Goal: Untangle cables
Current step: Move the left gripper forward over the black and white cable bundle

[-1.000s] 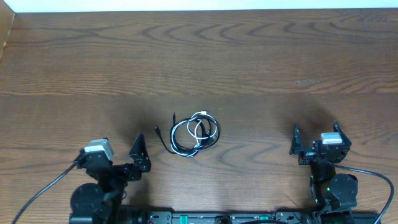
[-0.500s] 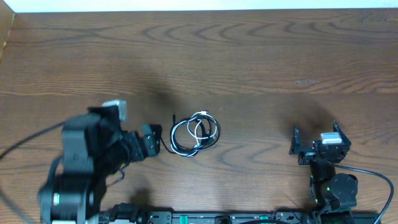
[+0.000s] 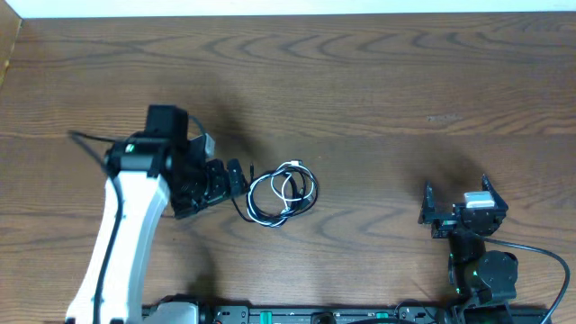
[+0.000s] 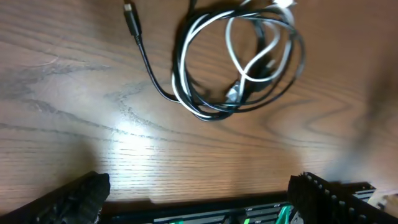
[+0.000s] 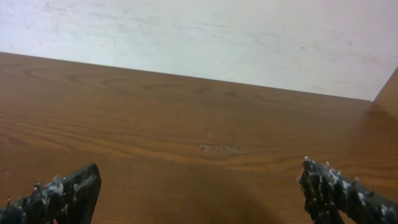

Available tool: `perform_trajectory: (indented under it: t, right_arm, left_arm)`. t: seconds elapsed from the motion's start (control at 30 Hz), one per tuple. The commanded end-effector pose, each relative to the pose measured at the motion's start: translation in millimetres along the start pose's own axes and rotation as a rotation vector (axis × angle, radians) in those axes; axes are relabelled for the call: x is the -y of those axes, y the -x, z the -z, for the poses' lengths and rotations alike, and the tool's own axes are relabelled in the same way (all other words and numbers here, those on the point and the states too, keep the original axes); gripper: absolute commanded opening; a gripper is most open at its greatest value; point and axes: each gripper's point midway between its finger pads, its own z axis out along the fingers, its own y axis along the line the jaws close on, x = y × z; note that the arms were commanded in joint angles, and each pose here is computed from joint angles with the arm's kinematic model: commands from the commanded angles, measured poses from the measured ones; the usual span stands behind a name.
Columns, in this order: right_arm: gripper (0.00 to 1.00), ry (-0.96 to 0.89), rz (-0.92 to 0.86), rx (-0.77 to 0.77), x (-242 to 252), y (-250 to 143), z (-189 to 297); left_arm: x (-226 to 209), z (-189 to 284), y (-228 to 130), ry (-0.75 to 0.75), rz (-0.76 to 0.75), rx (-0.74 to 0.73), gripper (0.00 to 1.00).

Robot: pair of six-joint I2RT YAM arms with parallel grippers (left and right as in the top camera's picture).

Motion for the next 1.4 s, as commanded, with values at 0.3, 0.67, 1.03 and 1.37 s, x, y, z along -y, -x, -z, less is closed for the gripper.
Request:
perform_trajectory:
  t: [0.3,0.67,1.03,1.37]
  right_arm:
    - [0.99,0.006,0.012,-0.002,-1.6,-0.7,0.1]
    - [0.99,0.006,0.011,-0.002,-1.6,-0.7,0.1]
    - [0.99,0.006,0.011,-0.002,-1.6,-0.7,0.1]
    - [0.99,0.006,0.011,-0.002,-1.6,-0.7,0.1]
  left_arm:
    - [-10.2,-52.2,36.3,0.035,0.028,-0.082,0.39]
    - [-43.7,-81.1,54.6,0.174,0.018,-0.030,0.08]
    - [-50.9,-100.9,57.2,0.162,0.007,0.007,0.51]
    - [-61.4,-122.2,51.6,0.155,0.000,0.030,0.64]
